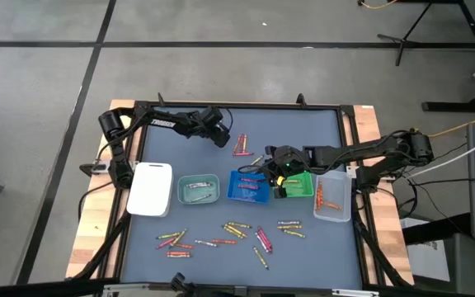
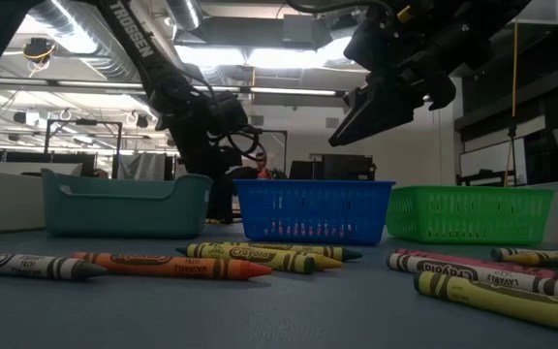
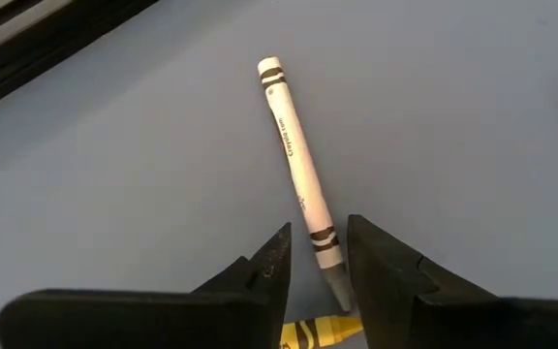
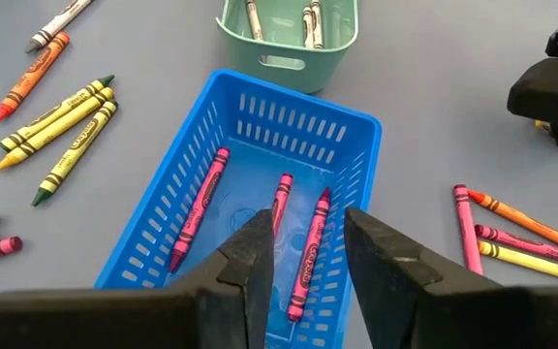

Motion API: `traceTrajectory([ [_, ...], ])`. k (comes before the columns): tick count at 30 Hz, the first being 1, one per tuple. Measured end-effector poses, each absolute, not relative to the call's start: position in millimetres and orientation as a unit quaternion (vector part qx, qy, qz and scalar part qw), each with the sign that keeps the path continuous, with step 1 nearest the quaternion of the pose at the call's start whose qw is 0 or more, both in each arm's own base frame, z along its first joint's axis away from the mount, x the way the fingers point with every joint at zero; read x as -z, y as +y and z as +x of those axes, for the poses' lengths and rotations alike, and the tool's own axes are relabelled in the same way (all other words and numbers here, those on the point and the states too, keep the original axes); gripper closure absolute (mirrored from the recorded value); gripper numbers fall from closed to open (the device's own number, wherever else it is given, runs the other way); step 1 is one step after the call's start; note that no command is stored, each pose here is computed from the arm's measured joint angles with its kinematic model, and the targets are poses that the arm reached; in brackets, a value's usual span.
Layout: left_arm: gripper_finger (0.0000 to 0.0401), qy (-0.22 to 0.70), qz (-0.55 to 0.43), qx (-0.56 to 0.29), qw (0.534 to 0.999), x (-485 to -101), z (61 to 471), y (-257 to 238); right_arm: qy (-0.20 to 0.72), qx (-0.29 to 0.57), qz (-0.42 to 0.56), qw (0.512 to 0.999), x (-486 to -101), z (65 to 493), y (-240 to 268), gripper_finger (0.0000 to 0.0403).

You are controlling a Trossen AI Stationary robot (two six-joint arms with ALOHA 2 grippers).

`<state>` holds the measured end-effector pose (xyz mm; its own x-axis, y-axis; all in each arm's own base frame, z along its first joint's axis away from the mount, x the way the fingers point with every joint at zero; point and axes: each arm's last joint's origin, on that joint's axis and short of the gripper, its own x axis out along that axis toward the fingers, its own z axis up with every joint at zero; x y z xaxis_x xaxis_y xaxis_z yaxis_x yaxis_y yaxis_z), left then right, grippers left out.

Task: Sort crayons
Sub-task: Put the gray crayon into the light green bin

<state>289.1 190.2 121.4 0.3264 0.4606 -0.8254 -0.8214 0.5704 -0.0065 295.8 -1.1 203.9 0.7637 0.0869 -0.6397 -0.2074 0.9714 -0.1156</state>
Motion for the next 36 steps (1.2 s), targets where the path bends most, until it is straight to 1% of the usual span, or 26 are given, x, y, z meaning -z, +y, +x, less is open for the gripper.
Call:
traceTrajectory([
  [8,0.0384,0.415,-0.219,-0.408,0.783,-121.1,288.7,189.9,0.338,-0.068,-0.057,0.937,-205.9,293.9,-0.8,0.0276],
  [10,0.0395,0.417,-0.217,-0.407,0.783,-121.2,288.7,190.1,0.338,-0.069,-0.055,0.937,-209.0,291.3,-0.7,0.0276],
  [19,0.0398,0.411,-0.217,-0.405,0.788,-122.0,289.6,190.6,0.353,-0.084,-0.042,0.931,-231.7,264.7,0.7,0.0276],
  [27,0.0399,0.38,-0.211,-0.386,0.814,-130.6,297.5,196.5,0.385,-0.09,0.03,0.918,-247.8,234.9,2.8,0.0276],
  [31,0.0399,0.357,-0.215,-0.35,0.839,-147.9,308.0,200.5,0.408,-0.091,0.061,0.906,-248.0,226.6,3.7,0.0276],
  [36,0.0398,0.316,-0.22,-0.282,0.879,-188.3,318.2,196.4,0.441,-0.099,0.09,0.888,-244.3,221.4,8.7,0.0276],
])
